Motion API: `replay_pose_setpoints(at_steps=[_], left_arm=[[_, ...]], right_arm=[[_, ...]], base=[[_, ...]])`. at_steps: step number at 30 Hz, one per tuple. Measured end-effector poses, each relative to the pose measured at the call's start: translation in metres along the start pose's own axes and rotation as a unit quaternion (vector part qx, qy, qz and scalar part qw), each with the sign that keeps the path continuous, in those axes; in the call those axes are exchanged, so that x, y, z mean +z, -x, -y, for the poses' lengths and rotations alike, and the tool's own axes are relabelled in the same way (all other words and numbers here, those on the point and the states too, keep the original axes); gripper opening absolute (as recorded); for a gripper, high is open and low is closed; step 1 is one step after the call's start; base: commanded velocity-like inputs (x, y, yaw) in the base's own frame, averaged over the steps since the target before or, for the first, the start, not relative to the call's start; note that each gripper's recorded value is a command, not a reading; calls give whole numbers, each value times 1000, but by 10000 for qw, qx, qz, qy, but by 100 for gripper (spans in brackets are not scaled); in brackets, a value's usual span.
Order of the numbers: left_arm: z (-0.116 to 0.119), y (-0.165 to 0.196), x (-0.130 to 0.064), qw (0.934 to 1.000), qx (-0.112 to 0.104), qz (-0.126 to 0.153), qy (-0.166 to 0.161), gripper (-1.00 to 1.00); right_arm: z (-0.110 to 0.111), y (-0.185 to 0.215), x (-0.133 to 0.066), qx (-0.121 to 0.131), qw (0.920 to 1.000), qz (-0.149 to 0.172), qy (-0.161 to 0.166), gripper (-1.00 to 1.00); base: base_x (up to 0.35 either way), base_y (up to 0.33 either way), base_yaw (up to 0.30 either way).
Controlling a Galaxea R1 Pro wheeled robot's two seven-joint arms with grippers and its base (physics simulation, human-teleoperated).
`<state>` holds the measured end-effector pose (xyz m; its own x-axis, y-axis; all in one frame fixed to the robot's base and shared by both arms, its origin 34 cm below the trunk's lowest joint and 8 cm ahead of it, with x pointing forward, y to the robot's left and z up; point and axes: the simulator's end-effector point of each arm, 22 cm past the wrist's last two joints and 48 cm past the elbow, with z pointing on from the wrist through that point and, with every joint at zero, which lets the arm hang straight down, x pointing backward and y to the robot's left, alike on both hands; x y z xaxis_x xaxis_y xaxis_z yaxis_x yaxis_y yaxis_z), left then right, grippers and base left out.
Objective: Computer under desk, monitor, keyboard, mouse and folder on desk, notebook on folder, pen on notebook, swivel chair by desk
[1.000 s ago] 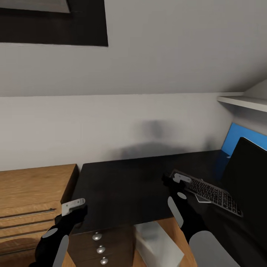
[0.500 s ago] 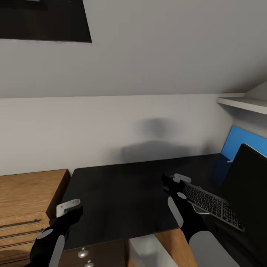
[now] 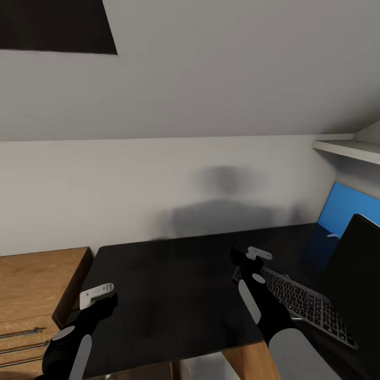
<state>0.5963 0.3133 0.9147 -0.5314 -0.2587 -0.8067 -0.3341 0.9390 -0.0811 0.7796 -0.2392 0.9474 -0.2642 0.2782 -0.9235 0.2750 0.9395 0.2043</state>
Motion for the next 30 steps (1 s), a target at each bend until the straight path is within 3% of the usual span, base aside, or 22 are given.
replay_pose_setpoints(at_steps=[23, 26, 30], left_arm=[[1, 0, 0, 10000, -7, 9, -11, 100], [1, 0, 0, 10000, -6, 11, -15, 100], [2, 1, 0, 10000, -5, 13, -24, 100]], right_arm=[[8, -9, 2, -66, 9999, -103, -71, 100], [17, -4, 13, -156, 9997, -140, -155, 100], [44, 15, 44, -374, 9979, -290, -446, 100]], base=[[7, 0, 0], [0, 0, 0], [0, 0, 0]])
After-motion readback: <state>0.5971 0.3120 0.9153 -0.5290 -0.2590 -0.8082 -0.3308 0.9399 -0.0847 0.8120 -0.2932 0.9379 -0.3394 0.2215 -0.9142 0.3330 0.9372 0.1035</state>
